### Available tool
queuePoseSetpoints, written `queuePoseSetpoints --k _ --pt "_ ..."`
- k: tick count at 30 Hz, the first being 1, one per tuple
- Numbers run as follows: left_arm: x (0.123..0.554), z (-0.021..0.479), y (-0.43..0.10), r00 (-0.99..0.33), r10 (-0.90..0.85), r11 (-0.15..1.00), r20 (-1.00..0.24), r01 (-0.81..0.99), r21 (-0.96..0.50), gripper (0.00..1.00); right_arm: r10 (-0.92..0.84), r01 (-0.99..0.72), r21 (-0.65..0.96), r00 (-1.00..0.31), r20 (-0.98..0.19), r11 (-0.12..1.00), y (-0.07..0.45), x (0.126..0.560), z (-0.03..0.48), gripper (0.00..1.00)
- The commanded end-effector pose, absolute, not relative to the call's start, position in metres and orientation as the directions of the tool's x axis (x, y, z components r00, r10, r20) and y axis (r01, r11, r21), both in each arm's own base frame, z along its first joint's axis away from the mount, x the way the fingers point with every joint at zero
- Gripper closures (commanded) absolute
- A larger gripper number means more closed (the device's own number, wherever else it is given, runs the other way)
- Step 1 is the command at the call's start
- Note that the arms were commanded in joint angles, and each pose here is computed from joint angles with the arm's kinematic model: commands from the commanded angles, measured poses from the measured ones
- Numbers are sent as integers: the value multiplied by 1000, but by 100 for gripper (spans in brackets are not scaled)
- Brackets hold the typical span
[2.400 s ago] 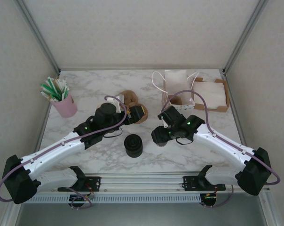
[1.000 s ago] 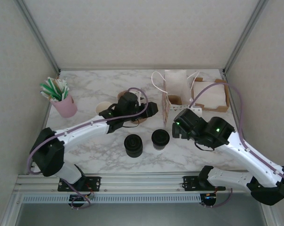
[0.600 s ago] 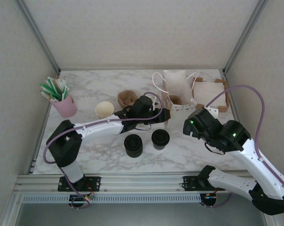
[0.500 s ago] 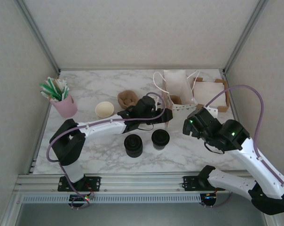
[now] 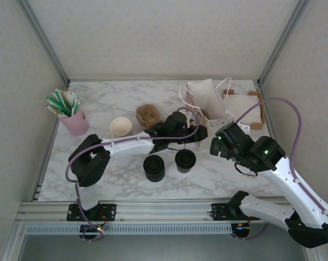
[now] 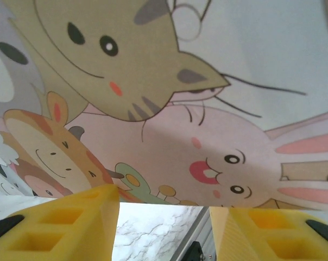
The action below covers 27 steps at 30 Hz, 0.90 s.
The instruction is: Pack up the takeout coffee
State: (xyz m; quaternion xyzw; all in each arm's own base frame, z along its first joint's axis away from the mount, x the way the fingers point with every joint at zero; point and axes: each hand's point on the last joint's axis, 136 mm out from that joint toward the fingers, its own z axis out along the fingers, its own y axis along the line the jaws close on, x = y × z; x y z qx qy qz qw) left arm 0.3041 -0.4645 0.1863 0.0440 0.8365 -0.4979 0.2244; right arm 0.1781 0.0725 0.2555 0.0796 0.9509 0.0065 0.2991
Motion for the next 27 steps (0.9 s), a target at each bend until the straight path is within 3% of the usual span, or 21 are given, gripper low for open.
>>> queuePoseSetpoints --k 1,10,19,27 --pt "304 205 -483 -890 -149 434 -432 334 -837 53 149 143 54 -819 -554 988 73 178 250 1" --pt "299 217 -474 -879 -162 441 -449 342 -830 50 150 122 87 -823 -548 989 78 177 250 1" --pt "282 242 -433 -849 -212 476 -485 344 -810 34 89 -18 177 -812 -577 984 100 179 264 1" --pt "274 251 -371 -799 -273 567 -536 317 -760 15 -27 -166 187 -811 -584 968 121 180 270 1"
